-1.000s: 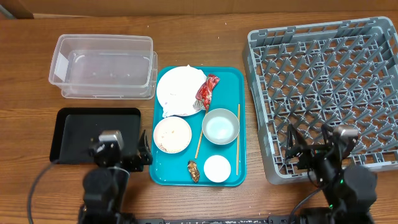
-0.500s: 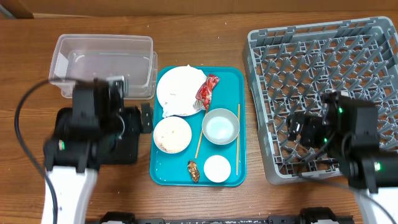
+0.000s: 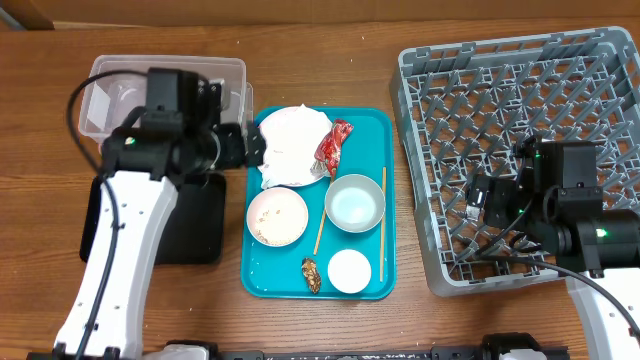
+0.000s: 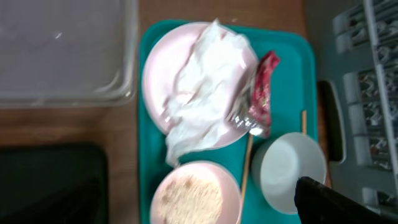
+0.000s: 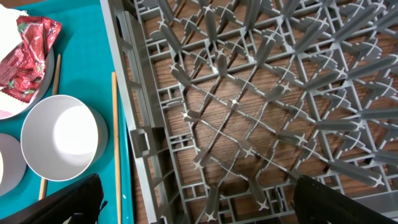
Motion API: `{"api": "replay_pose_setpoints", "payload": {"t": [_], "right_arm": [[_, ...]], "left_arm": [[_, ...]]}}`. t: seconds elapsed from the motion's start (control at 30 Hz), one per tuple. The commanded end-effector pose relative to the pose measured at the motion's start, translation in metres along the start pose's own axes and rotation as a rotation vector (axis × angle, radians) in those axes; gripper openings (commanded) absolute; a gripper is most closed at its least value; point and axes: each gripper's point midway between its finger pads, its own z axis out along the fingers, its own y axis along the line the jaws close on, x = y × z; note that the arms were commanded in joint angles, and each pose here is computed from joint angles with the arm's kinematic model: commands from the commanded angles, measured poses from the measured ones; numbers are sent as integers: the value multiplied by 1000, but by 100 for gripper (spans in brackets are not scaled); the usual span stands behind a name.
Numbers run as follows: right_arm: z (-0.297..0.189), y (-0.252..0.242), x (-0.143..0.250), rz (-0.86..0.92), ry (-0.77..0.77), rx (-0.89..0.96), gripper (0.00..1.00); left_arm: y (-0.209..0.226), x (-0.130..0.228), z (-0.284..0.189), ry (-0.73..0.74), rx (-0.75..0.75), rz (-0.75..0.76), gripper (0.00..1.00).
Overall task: Sort waste into correct bins and load items into the dishwasher
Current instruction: 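Move the left gripper over the plate and grasp the red wrapper, then carry the red wrapper to the clear bin and release it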
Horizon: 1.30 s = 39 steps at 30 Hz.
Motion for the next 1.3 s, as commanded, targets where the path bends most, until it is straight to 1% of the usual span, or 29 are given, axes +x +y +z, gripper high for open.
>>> {"api": "replay_pose_setpoints", "payload": {"t": [0.0,0.13,0.27,0.5,0.57,0.6,0.63,0.67,0.7,0.73,0.8,0.93,1.03,1.2,1.27], "right_arm": [[-9,0,-9,-13,-39,5,100],[-9,0,-9,-13,-39,5,100],[-9,0,-9,-13,-39,6,100],[-9,0,-9,-13,-39,5,100],[-9,0,-9,-13,-39,6,100],[-9,0,-9,-13,-39,6,100],[-9,0,-9,-13,-39,6,100],[-9,0,-9,-13,-39,5,100],[-9,0,-9,-13,-39,5,100],[-9,0,-9,-13,-39,5,100],[-9,0,-9,-13,-39,6,100],[-9,0,-9,-13,-39,6,100],[-9,0,-9,-13,-39,6,100],[-9,0,-9,-13,-39,6,100],[-9,0,-9,-13,-39,6,100]], "left_arm": [[-35,-7,19,3,95,85,100],[-63,-9,60,15,130,157,100],[-80,2,107,68,150,197,100],[-78,40,172,215,133,193,87],[-77,46,182,239,136,181,75],[-77,48,185,248,142,173,66],[-78,49,187,252,149,172,56],[-78,49,187,251,151,172,43],[-79,48,187,245,152,174,33],[-80,45,185,234,156,176,26],[-83,39,183,215,162,180,4],[-83,27,171,197,157,174,4],[-79,11,153,174,129,164,4],[-64,-29,107,86,62,136,4],[-51,-49,84,29,21,116,4]]}}
